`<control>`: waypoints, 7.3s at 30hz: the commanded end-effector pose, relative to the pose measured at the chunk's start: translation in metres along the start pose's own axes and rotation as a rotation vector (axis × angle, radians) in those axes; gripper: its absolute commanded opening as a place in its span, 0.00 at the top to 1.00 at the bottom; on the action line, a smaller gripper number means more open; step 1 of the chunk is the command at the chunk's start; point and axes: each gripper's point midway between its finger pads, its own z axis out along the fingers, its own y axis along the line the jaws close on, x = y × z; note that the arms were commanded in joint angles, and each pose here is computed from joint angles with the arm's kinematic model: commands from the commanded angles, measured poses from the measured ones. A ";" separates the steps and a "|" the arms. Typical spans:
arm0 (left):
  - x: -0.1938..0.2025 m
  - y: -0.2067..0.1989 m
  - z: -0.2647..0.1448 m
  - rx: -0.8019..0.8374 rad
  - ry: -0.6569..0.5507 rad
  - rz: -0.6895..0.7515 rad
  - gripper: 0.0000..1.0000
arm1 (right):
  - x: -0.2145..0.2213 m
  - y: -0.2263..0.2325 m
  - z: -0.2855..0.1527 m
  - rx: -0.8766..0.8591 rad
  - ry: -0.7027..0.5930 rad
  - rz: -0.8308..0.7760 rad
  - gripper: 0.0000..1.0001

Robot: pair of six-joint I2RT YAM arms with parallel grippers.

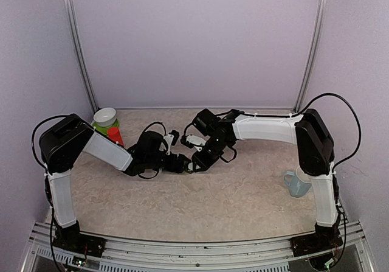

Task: Sort the pills into containers
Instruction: Pour the pill into the compartment of the pill container, then pick up the lid of the pill bottle from the center of the board.

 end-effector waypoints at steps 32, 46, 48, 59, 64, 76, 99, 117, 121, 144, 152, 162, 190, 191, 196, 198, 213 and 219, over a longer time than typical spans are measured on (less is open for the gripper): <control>-0.004 -0.015 0.005 0.016 0.000 0.067 0.14 | -0.018 -0.014 -0.001 0.003 0.032 0.036 0.86; -0.003 -0.019 0.006 0.025 0.004 0.082 0.14 | -0.018 -0.012 0.000 -0.018 0.042 0.033 0.85; -0.003 -0.020 0.006 0.027 0.003 0.079 0.14 | -0.017 -0.010 0.001 -0.029 0.039 0.031 0.85; -0.005 -0.020 0.004 0.040 -0.007 0.073 0.14 | -0.014 -0.010 0.004 -0.034 0.008 0.031 0.85; -0.004 -0.020 0.003 0.048 -0.008 0.065 0.14 | -0.016 -0.011 0.001 -0.026 -0.032 0.029 0.86; -0.004 -0.019 0.003 0.057 -0.010 0.049 0.14 | -0.014 -0.010 -0.006 -0.016 -0.129 0.004 0.86; -0.005 -0.016 0.000 0.075 -0.025 0.021 0.14 | -0.006 -0.011 -0.002 -0.001 -0.284 -0.039 0.88; -0.005 -0.014 0.001 0.074 -0.024 0.016 0.14 | -0.006 -0.008 -0.003 -0.002 -0.390 -0.068 0.89; -0.005 -0.014 0.001 0.074 -0.024 0.016 0.14 | -0.004 -0.007 -0.002 0.002 -0.411 -0.078 0.90; -0.006 -0.013 0.000 0.070 -0.027 0.014 0.14 | -0.008 -0.001 -0.009 -0.002 -0.570 -0.126 0.90; -0.007 -0.010 -0.002 0.063 -0.034 0.000 0.14 | -0.007 -0.003 -0.011 0.025 -0.631 -0.147 0.91; -0.009 -0.007 -0.005 0.060 -0.047 -0.014 0.12 | -0.006 0.000 -0.007 0.031 -0.675 -0.173 0.91; -0.023 0.001 -0.024 0.064 -0.120 -0.061 0.06 | 0.003 0.003 -0.022 0.057 -0.785 -0.200 0.92; -0.025 0.001 -0.025 0.066 -0.124 -0.067 0.05 | 0.004 0.003 -0.024 0.057 -0.794 -0.204 0.92; -0.046 -0.005 -0.046 0.091 -0.185 -0.076 0.01 | 0.006 0.011 -0.037 0.037 -0.853 -0.239 0.92; -0.055 -0.005 -0.054 0.083 -0.209 -0.101 0.01 | 0.004 0.014 -0.045 0.032 -0.878 -0.246 0.92; -0.057 0.022 -0.092 -0.147 -0.154 -0.171 0.01 | 0.018 0.044 -0.298 0.253 -1.534 -0.366 0.93; -0.031 0.041 -0.104 -0.270 -0.065 -0.179 0.01 | 0.022 0.049 -0.310 0.235 -1.547 -0.361 0.92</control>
